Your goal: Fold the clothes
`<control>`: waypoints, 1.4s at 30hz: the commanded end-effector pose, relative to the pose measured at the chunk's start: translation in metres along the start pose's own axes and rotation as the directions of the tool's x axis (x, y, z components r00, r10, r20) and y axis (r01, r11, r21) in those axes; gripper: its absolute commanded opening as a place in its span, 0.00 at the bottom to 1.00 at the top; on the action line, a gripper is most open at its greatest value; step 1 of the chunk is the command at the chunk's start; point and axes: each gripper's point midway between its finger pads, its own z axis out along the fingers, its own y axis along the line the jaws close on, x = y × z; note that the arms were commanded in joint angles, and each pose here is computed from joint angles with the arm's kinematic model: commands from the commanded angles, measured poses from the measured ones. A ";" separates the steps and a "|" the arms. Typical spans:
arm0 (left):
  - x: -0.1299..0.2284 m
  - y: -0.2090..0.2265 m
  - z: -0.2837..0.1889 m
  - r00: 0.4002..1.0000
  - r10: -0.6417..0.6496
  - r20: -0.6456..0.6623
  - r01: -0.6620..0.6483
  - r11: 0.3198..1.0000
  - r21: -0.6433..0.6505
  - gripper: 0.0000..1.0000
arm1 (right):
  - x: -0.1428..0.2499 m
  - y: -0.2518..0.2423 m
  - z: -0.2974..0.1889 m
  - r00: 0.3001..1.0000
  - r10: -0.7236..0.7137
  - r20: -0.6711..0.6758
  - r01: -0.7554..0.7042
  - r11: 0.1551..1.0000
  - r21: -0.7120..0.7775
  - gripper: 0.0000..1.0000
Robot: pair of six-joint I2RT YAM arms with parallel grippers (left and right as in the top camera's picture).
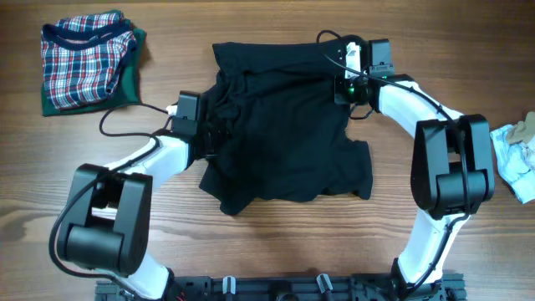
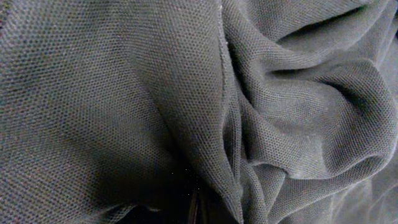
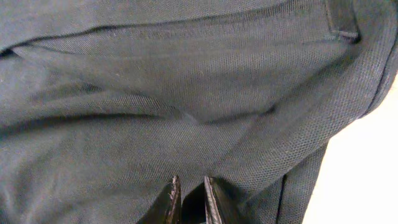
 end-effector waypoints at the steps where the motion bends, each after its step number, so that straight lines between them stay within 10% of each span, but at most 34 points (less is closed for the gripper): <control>1: 0.056 0.047 -0.004 0.984 0.063 -0.164 -0.086 0.987 -0.136 0.04 | 0.002 0.001 0.007 1.000 0.017 -0.018 -0.018 1.000 -0.008 0.13; 8: 0.018 -0.020 -0.116 0.987 0.137 0.082 -0.146 0.983 0.111 0.20 | 0.016 -0.006 0.008 0.994 0.085 -0.068 -0.083 0.996 0.030 0.12; 17: 0.025 -0.013 -0.118 0.989 0.138 0.058 -0.143 0.986 0.089 0.35 | 0.054 -0.080 -0.015 0.934 0.352 -0.065 -0.285 0.840 0.461 0.07; 33: 0.119 -0.045 -0.055 0.916 0.383 -0.119 -0.371 0.922 0.111 0.34 | 0.182 -0.143 -0.112 0.496 0.851 -0.172 -0.470 0.430 0.771 0.04; 37: 0.119 -0.044 -0.055 0.914 0.388 -0.115 -0.378 0.920 0.104 0.34 | 0.133 -0.097 -0.100 0.685 0.616 -0.388 -0.478 0.783 0.399 0.04; 42: 0.103 -0.037 -0.051 0.925 0.379 -0.038 -0.378 0.925 0.030 0.34 | 0.022 -0.022 -0.169 0.934 0.332 -0.131 -0.347 0.930 -0.116 0.77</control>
